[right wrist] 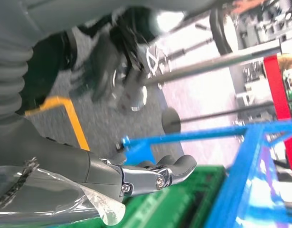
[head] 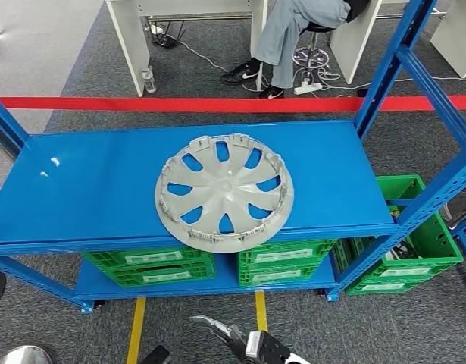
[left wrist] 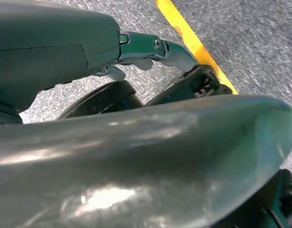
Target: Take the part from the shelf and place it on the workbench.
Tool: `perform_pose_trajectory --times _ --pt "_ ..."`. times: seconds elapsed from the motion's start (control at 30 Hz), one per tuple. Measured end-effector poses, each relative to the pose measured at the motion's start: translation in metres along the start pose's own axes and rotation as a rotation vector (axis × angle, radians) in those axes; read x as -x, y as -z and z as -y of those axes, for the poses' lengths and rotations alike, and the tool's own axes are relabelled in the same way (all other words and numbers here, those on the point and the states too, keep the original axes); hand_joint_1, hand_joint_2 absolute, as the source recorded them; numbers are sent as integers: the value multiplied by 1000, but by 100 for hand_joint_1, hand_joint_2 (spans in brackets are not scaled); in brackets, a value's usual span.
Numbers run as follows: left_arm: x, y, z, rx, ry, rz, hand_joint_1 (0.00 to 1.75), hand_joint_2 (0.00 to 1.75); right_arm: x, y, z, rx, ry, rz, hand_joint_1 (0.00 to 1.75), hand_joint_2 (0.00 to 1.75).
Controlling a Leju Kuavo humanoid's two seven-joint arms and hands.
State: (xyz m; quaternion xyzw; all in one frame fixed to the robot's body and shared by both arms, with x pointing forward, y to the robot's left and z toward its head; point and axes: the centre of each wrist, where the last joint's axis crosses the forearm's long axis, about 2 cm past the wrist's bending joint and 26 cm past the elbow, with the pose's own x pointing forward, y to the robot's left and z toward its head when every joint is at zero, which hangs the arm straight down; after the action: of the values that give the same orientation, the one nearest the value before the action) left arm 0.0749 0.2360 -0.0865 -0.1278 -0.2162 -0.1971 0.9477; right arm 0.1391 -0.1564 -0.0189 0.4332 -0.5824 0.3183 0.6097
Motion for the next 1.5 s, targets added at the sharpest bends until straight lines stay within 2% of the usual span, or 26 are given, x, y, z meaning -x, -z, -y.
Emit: perform_pose_trajectory --times 0.17,0.6,1.0,1.17,1.37,1.5 --pt "10 4 14 -26 13 -7 0 0 -14 6 0 50 -125 33 0 175" --pt "19 11 36 -94 76 6 0 0 -50 23 -2 230 -505 141 0 175" --pt "20 12 44 -143 138 34 0 0 -80 31 -7 439 -898 262 0 175" --pt "20 13 44 -153 153 46 0 0 -86 31 -8 492 -991 294 0 175" --pt "18 14 45 -155 210 82 0 0 -92 29 -4 505 -1348 320 0 175" --pt "16 15 46 -157 247 101 0 0 -96 29 -2 503 -1512 293 0 175"
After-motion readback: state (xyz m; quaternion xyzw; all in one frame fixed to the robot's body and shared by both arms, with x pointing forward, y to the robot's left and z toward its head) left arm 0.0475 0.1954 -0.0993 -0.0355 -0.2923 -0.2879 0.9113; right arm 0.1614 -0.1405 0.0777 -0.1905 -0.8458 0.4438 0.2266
